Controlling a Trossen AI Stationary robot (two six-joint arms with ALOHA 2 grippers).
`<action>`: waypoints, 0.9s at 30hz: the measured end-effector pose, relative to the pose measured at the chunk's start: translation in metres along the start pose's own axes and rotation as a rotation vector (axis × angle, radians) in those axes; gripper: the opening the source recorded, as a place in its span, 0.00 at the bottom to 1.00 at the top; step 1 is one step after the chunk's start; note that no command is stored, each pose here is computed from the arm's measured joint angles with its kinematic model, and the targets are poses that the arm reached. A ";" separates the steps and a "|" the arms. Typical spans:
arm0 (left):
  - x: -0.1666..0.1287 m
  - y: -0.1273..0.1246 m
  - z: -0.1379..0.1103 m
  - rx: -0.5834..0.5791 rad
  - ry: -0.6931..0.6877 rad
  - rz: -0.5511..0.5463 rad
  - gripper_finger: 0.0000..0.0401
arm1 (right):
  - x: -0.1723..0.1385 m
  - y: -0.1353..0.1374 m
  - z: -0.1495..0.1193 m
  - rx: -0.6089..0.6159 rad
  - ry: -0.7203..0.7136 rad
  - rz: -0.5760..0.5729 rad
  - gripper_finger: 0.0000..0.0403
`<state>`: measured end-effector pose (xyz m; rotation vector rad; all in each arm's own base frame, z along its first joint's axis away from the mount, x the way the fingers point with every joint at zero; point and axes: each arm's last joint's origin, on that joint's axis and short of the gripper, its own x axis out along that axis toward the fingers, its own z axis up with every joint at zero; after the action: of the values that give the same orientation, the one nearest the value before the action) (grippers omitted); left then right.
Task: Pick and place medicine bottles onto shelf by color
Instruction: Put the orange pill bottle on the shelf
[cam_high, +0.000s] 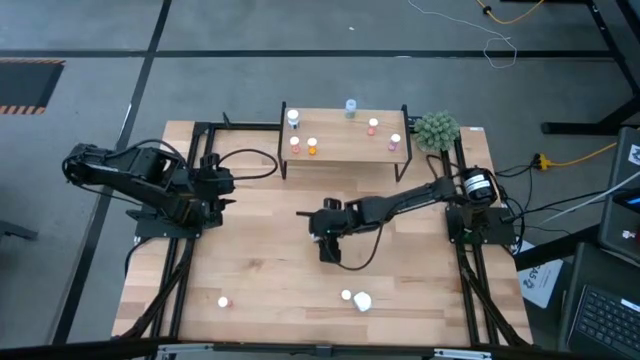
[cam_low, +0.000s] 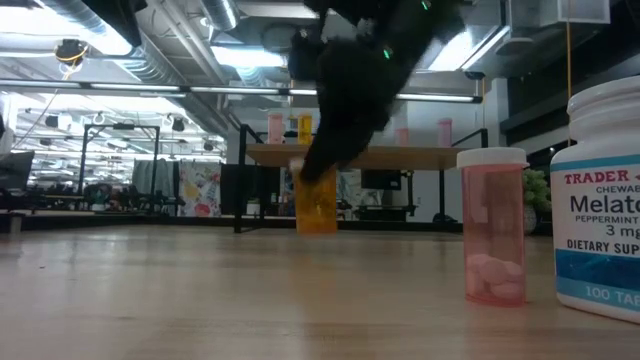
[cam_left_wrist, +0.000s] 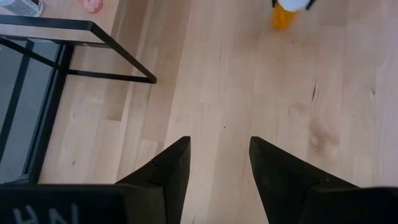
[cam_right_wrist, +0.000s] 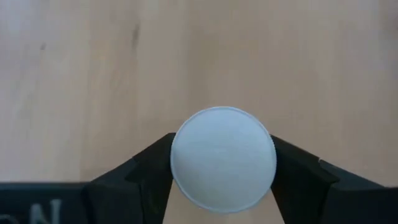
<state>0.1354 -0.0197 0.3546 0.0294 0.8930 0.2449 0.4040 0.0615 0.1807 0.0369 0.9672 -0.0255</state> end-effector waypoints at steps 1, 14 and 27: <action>0.000 0.000 0.000 0.000 0.000 0.000 0.40 | -0.006 -0.002 0.007 -0.005 0.002 -0.027 0.57; 0.000 0.000 0.000 0.000 -0.001 0.002 0.40 | -0.112 -0.034 0.073 -0.114 0.078 -0.250 0.54; 0.000 0.000 0.000 0.001 -0.001 0.004 0.40 | -0.220 -0.114 0.105 -0.078 -0.040 -0.389 0.53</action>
<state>0.1355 -0.0196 0.3546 0.0319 0.8920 0.2479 0.3606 -0.0554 0.4191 -0.2231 0.9229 -0.3456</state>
